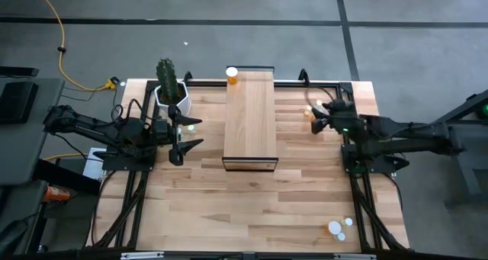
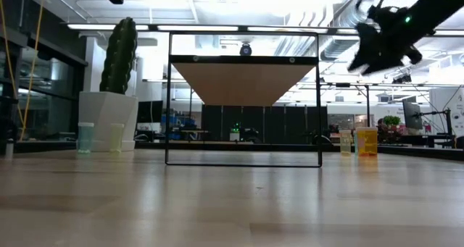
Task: Pick and place medicine bottles onto shelf by color
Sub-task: Put the top orange pill bottle on the shelf aligned with the other orange pill bottle
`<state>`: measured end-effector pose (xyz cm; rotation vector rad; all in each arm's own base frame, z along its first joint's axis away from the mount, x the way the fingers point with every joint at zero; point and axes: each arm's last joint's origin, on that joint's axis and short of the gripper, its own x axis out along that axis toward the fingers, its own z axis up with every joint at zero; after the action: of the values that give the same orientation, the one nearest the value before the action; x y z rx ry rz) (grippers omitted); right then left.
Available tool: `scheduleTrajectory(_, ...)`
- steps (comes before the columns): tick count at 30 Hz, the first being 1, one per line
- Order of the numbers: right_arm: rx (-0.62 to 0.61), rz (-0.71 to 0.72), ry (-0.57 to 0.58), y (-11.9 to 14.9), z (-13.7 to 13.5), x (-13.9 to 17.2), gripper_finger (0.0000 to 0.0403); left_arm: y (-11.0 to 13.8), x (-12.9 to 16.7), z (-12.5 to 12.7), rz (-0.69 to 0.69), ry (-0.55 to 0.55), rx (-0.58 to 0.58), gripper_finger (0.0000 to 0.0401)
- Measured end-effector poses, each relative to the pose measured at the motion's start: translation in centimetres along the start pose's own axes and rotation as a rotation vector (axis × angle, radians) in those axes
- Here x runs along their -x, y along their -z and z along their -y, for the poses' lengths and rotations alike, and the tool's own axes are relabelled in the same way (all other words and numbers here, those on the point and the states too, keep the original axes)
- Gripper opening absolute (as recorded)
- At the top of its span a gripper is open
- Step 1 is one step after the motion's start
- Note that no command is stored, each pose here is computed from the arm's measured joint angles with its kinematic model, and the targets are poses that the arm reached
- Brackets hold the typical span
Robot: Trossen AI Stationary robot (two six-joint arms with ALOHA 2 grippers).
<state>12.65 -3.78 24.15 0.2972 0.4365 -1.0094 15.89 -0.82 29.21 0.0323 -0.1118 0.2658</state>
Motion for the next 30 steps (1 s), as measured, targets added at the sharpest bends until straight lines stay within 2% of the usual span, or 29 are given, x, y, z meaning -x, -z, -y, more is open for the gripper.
scheduleTrajectory(4, -0.016, -0.202, 0.123, 0.2, 0.1, -1.6, 0.028, 0.0, 0.0, 0.0, -0.001, 0.0, 0.0, 0.0294)
scheduleTrajectory(9, -0.024, -0.362, 0.167, 0.9, 0.3, -4.1, 0.0286, 0.0, 0.0, 0.0, -0.001, 0.004, -0.001, 0.0294)
scheduleTrajectory(17, -0.023, -0.442, 0.269, 1.1, 1.2, -6.7, 0.0286, 0.0, 0.0, 0.0, -0.001, 0.004, -0.001, 0.0294)
scheduleTrajectory(24, 0.014, -0.507, 0.196, 1.2, 1.3, -8.8, 0.0286, 0.0, 0.0, 0.0, -0.001, 0.004, 0.006, 0.0294)
scheduleTrajectory(30, 0.032, -0.576, 0.249, 1.9, 1.9, -10.4, 0.0286, 0.0, 0.0, 0.0, -0.001, 0.004, 0.007, 0.0294)
